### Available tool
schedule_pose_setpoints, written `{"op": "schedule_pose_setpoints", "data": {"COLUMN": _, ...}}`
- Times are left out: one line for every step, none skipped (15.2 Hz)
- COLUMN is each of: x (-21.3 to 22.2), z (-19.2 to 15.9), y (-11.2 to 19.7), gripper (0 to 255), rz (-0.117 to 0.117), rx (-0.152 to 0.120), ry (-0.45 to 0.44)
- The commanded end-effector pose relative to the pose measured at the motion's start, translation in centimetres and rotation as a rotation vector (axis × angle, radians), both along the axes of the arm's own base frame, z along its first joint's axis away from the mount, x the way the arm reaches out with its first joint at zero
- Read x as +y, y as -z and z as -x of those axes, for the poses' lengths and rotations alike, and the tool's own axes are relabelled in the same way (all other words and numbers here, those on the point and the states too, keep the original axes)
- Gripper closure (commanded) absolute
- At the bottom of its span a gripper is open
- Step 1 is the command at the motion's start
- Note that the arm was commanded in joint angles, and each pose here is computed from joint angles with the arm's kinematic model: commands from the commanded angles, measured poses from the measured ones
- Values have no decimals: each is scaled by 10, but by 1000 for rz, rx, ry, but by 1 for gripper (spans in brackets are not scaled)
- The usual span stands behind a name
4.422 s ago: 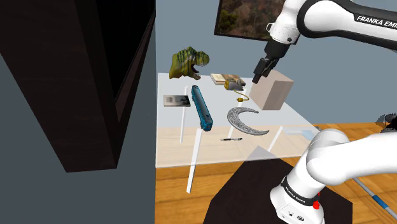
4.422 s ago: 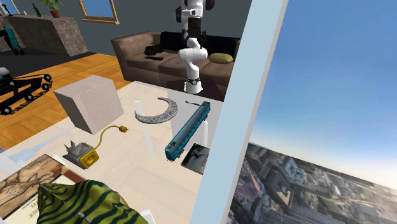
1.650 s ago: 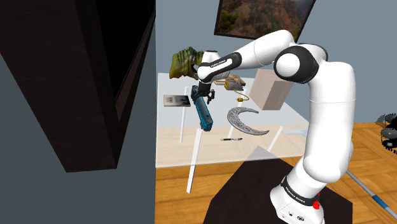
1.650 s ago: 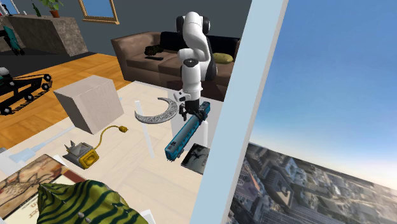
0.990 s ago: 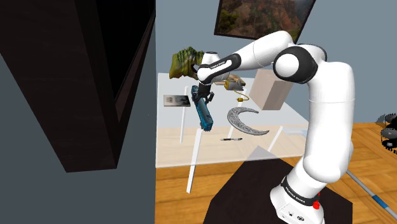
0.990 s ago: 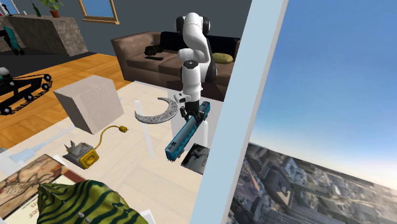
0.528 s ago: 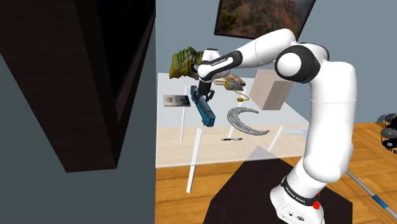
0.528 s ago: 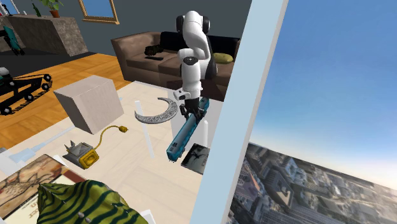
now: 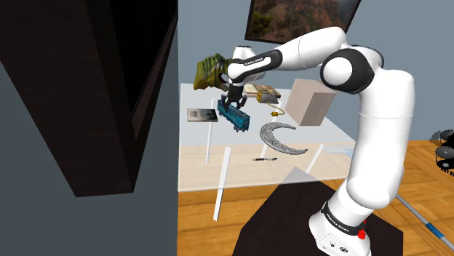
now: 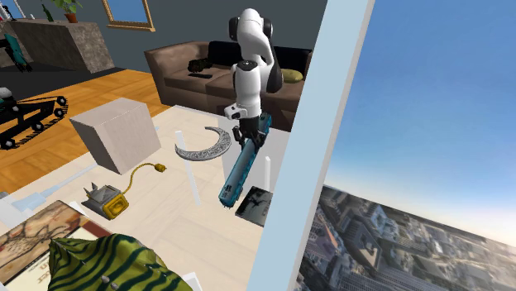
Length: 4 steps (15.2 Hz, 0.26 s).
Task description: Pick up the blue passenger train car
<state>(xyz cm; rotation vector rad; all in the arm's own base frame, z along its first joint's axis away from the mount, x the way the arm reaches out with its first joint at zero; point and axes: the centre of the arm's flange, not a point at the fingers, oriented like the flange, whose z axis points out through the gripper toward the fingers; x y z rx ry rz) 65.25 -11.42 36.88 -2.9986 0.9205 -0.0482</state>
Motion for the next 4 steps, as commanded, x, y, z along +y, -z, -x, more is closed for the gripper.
{"op": "schedule_pose_setpoints", "data": {"x": 1, "z": 0, "y": -12, "gripper": 255, "rz": 1, "rx": -3, "ry": 0}}
{"op": "schedule_pose_setpoints", "data": {"x": 1, "z": 0, "y": -18, "gripper": 255, "rz": 1, "rx": -3, "ry": 0}}
{"op": "schedule_pose_setpoints", "data": {"x": 1, "z": 0, "y": -18, "gripper": 255, "rz": 1, "rx": -3, "ry": 0}}
{"op": "schedule_pose_setpoints", "data": {"x": 1, "z": 0, "y": -18, "gripper": 255, "rz": 1, "rx": -3, "ry": 0}}
